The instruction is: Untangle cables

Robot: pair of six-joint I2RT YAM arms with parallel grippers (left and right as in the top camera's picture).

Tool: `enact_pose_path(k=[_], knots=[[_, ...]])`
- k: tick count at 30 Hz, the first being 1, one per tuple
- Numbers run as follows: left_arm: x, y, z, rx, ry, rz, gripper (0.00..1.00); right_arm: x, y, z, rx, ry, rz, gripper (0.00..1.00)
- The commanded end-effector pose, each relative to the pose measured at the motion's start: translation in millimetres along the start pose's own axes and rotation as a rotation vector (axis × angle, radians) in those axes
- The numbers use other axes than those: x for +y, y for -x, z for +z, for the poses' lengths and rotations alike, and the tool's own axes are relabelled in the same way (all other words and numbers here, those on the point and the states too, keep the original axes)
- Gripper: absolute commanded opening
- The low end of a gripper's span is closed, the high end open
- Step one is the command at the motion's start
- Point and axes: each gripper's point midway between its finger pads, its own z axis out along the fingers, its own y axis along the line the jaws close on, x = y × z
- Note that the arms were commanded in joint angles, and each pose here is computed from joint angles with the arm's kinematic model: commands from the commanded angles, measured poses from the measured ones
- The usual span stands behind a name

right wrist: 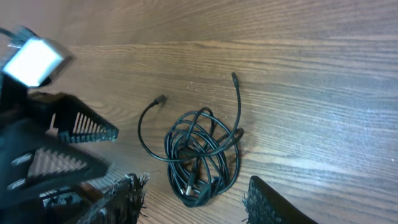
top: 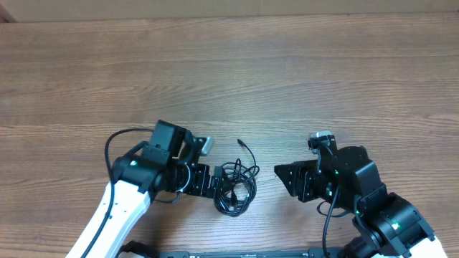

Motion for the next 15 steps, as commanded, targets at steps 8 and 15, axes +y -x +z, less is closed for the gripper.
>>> enact_pose_path(k=[8,15], knots=[[52.8,-23.5,-1.1,-0.111,0.487,-0.492,0.89,-0.7,-6.2,-3.2,0.028,-0.009,0.005,0.53],[80.5,-14.5,-15.3,-0.258,0.705,-0.501,0.81,0.0,-5.0,-3.2,0.023,-0.006,0.004,0.53]])
